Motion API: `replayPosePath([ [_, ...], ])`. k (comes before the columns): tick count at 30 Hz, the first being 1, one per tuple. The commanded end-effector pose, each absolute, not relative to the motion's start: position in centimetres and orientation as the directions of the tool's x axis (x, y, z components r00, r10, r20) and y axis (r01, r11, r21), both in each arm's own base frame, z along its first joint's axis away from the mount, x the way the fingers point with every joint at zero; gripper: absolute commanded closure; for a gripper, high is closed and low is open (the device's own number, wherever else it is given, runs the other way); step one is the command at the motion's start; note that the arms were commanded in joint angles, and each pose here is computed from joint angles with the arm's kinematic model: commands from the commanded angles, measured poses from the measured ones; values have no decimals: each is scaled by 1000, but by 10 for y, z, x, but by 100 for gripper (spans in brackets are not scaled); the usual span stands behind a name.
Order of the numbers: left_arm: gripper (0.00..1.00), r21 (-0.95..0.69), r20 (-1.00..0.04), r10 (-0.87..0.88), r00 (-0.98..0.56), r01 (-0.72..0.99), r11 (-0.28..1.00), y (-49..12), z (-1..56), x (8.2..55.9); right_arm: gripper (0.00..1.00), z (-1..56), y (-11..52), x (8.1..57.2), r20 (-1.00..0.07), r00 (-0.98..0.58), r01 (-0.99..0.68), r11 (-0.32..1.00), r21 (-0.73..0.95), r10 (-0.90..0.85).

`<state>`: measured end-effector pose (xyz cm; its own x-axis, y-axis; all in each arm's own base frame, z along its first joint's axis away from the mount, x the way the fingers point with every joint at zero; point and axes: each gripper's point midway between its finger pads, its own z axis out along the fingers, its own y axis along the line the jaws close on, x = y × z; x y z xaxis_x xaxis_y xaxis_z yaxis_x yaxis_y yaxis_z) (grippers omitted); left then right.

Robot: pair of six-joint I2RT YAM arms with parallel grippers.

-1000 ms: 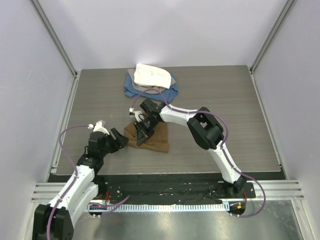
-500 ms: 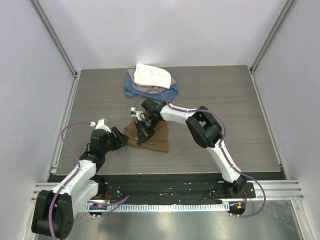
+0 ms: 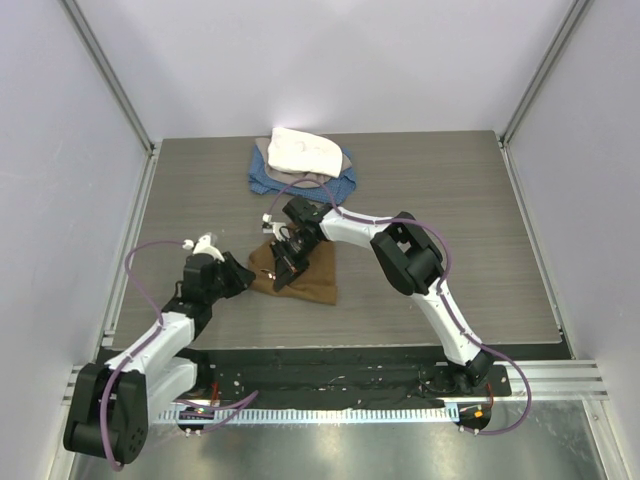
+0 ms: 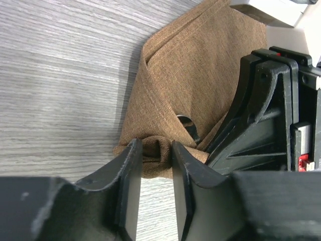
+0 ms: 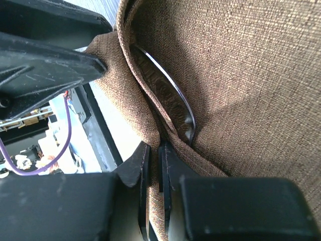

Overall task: Fold the napkin, place the utensils inside, and roll it up
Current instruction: Roll the napkin with the utensil

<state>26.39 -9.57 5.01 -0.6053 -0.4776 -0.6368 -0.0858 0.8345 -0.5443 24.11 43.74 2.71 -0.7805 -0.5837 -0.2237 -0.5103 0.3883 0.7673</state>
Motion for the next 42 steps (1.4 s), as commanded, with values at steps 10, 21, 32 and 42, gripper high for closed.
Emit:
replayPosePath([
  [10,100,-500,-645,-476,-599,-140,854,-87,59,285,83,48,440,262,-332,-759,-599,401,693,-560],
  [21,100,-472,-622,-488,-612,-205,858,-80,53,284,37,111,415,278,-625,-599,-801,402,445,-500],
  [32,100,-464,-621,-486,-615,-211,860,-78,52,284,33,95,374,261,-724,-261,-855,501,-133,-639],
  [42,100,-462,-619,-488,-616,-217,860,-78,51,284,36,69,366,241,-674,-176,-840,467,-278,-717],
])
